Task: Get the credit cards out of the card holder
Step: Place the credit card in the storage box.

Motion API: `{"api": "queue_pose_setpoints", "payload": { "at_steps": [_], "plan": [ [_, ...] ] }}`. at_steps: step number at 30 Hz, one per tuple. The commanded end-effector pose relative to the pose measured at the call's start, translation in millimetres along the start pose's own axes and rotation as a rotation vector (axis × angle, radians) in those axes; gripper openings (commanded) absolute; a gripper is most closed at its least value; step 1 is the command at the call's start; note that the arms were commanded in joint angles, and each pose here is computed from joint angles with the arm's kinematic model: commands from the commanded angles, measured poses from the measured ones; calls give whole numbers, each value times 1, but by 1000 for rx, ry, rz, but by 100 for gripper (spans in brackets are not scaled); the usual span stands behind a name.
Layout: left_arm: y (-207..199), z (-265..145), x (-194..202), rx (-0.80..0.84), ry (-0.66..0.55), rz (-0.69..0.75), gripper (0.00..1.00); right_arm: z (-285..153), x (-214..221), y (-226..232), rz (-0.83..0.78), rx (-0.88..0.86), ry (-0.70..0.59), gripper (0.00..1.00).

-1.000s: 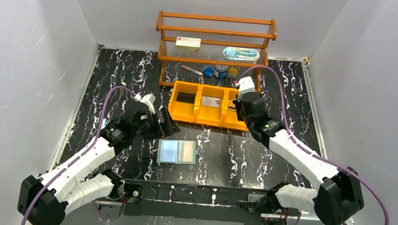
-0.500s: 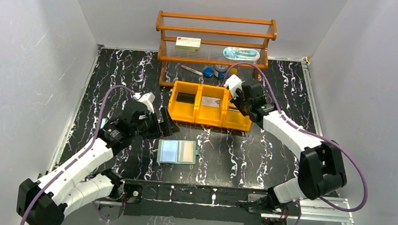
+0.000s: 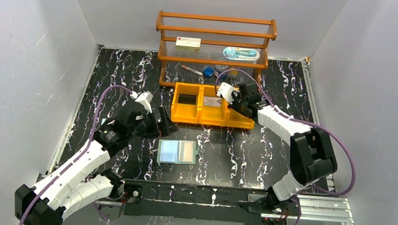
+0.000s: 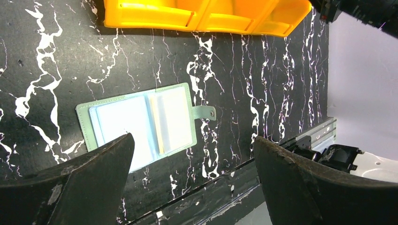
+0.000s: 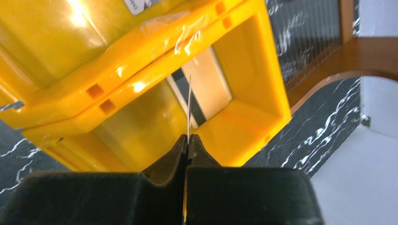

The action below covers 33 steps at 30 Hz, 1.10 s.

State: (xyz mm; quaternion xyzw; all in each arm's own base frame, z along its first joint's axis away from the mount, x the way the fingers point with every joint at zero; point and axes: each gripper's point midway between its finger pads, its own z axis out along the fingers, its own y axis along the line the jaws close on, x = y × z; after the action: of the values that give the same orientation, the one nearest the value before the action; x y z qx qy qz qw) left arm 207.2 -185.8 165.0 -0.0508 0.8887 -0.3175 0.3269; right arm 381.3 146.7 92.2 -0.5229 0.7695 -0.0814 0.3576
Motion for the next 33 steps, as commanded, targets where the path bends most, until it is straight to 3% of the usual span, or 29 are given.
{"api": "queue_pose_setpoints", "payload": {
  "at_steps": [1, 20, 30, 33],
  "plan": [
    [-4, -9, -9, -3, -26, 13, 98, -2, -40, -37, -79, 63, -108, 3],
    [2, -17, -13, -43, -53, 17, 98, 36, -45, -53, -257, 46, -181, 12],
    [3, -17, -13, -52, -46, 22, 98, 61, -25, -38, -278, -5, -137, 15],
    [3, -17, -12, -54, -43, 19, 98, 62, -21, -34, -270, -20, -122, 21]
  ]
}}
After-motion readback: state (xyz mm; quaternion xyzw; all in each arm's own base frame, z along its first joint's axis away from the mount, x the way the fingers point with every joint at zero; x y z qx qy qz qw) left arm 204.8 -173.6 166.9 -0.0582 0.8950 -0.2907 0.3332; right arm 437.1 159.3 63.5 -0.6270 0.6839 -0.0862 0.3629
